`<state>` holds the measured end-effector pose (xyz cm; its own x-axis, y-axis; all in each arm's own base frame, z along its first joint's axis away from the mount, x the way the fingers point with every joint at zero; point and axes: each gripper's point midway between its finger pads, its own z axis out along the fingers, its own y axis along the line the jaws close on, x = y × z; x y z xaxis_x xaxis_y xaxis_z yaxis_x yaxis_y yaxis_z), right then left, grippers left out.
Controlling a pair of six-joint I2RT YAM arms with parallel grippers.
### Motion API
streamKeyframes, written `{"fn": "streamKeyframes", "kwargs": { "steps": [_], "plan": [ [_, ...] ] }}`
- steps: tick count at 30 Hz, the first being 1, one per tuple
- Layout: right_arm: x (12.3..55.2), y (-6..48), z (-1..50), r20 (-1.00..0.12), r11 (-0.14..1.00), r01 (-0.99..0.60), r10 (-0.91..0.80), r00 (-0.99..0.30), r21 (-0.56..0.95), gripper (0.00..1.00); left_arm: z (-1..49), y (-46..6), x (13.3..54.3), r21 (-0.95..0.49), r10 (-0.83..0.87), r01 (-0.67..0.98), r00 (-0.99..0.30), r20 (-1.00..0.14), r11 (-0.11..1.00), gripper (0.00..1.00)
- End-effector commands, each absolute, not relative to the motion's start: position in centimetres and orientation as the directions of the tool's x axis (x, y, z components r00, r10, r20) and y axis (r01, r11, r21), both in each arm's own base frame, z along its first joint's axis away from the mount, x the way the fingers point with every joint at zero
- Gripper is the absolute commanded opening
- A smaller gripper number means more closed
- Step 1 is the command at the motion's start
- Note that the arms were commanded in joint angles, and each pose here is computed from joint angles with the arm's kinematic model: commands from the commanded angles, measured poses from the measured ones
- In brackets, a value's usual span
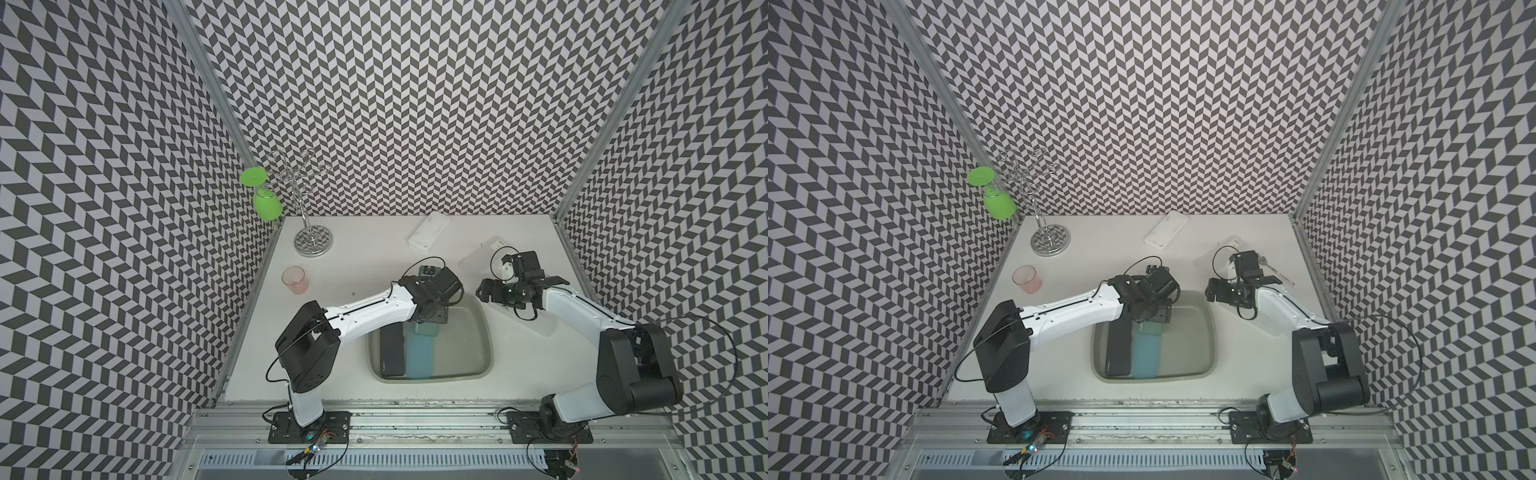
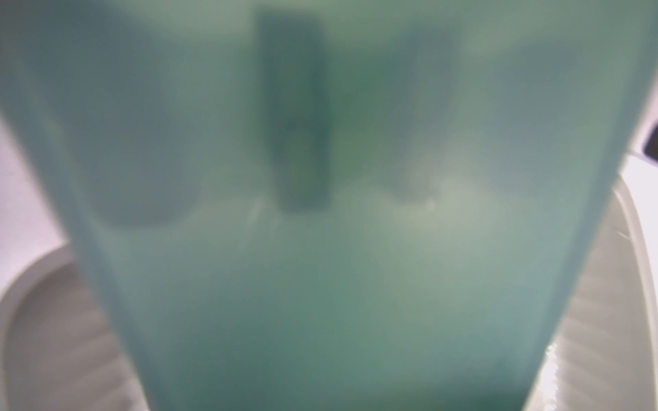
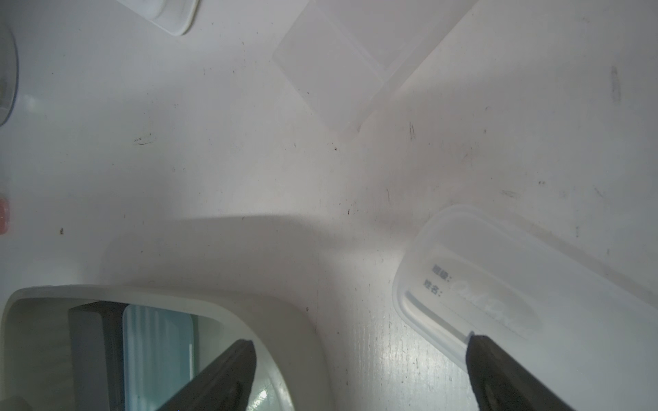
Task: Put the pencil case into the storage box
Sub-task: Place the pencil case at the storage box.
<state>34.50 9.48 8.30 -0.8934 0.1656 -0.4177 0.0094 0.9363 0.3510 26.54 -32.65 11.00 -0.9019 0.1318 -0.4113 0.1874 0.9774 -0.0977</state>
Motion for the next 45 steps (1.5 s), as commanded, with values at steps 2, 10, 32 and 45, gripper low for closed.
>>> {"fn": "streamKeyframes", "kwargs": {
  "steps": [2,10,32,45],
  "plan": [
    [34.6,9.3,9.0,-0.455,0.936,0.0,0.171,-0.874,0.352,0.97,11.9,-34.8,23.1,-0.171,0.126,0.203,-0.917,-0.379,0.964,0.73],
    [34.1,9.3,8.7,-0.449,0.935,0.0,0.17,-0.877,0.355,0.97,9.3,-37.6,21.0,-0.245,0.111,0.19,-0.947,-0.303,0.951,0.73],
    [33.0,8.8,9.9,-0.463,0.943,-0.004,0.161,-0.872,0.334,0.97,8.8,-37.6,19.9,-0.242,0.151,0.229,-0.941,-0.302,0.943,1.0],
    [29.8,17.3,12.4,-0.407,0.859,-0.208,0.0,-0.913,0.468,0.89,16.6,-19.4,28.3,-0.124,-0.071,-0.011,-0.868,-0.492,0.992,0.98]
  ]
}}
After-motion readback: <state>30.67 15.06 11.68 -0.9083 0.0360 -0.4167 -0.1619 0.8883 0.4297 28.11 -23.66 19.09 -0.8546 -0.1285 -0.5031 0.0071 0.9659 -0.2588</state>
